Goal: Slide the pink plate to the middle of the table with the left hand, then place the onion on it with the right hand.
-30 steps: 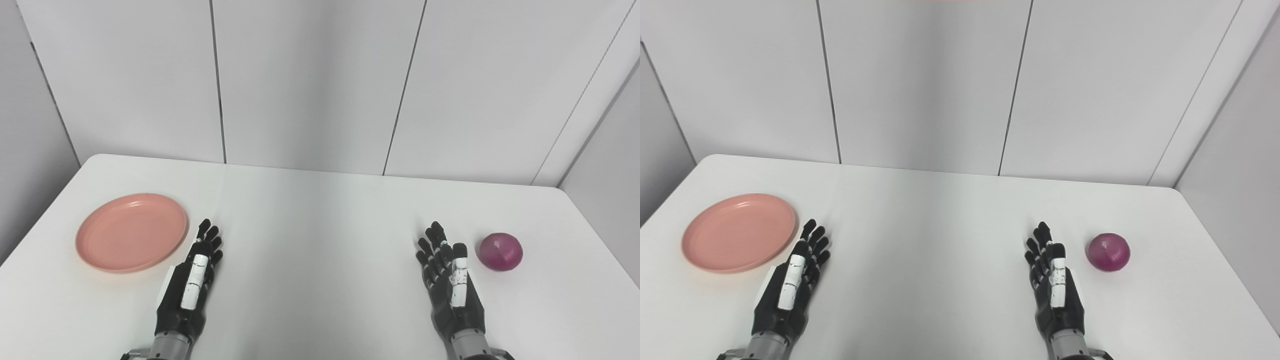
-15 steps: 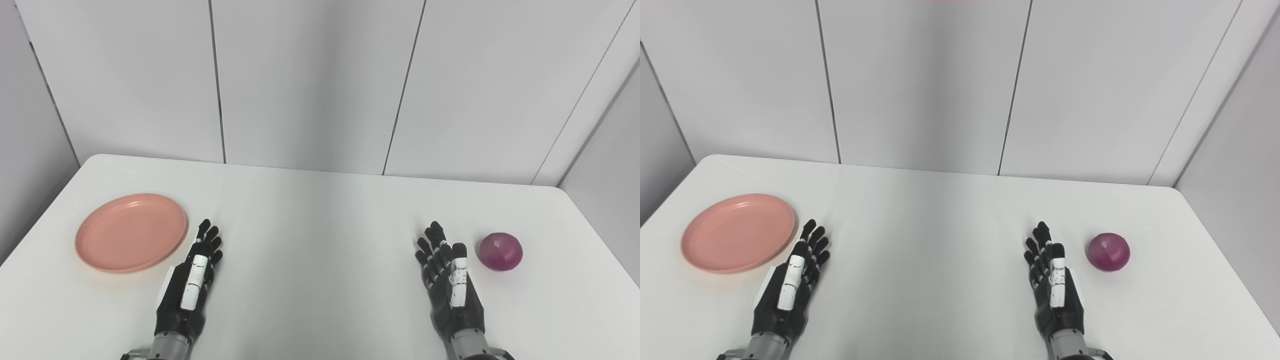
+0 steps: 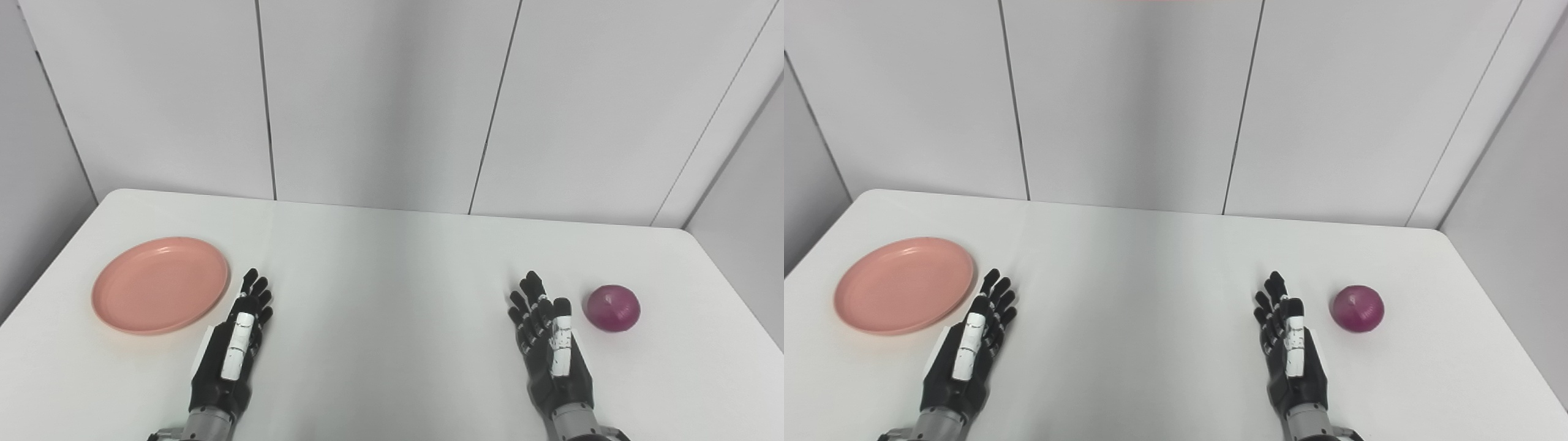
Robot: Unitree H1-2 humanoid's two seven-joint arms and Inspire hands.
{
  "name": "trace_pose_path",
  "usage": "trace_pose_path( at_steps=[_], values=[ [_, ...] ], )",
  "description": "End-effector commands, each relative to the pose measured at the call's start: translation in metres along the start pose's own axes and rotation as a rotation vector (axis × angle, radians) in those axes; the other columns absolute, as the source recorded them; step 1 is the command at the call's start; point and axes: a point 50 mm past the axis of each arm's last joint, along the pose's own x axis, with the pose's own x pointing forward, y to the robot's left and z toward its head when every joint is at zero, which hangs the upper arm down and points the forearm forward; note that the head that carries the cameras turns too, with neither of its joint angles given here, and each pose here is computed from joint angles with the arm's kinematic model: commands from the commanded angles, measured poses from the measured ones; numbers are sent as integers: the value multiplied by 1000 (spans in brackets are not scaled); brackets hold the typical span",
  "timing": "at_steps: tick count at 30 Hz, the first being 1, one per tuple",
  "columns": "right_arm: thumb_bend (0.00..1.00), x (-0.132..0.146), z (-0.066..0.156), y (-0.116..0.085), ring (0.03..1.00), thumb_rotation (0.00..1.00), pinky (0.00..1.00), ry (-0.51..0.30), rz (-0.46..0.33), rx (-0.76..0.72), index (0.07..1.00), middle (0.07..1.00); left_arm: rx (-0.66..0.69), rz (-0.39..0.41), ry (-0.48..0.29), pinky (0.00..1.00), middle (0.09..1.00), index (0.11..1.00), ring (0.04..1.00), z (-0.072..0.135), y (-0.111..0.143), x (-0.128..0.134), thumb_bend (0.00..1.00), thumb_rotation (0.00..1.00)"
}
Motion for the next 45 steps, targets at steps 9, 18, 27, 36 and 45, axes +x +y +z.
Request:
trace_pose_path(
  at_steps=[9, 18, 27, 36, 45],
  values=[
    [824, -32, -42, -23, 981, 980, 1000, 169, -60, 14, 1000, 1000, -15, 20, 87, 1000, 1000, 1000, 1000, -21, -1, -13, 836, 873],
    [811, -35, -43, -40, 984, 971, 1000, 174, -62, 31, 1000, 1000, -5, 29, 78, 1000, 1000, 1000, 1000, -28, -16, -11, 888, 864],
    [801, -38, -44, -60, 1000, 984, 1000, 172, -59, 27, 1000, 1000, -12, 32, 91, 1000, 1000, 1000, 1000, -36, -36, -10, 851, 857],
    [847, -39, -43, -72, 1000, 946, 1000, 175, -69, 67, 1000, 1000, -15, 34, 95, 1000, 1000, 1000, 1000, -45, -51, -6, 807, 856],
    [887, -39, -46, -75, 993, 958, 1000, 192, -64, 60, 1000, 999, -10, 22, 87, 1000, 1000, 1000, 1000, -51, -55, -2, 777, 871]
  ],
)
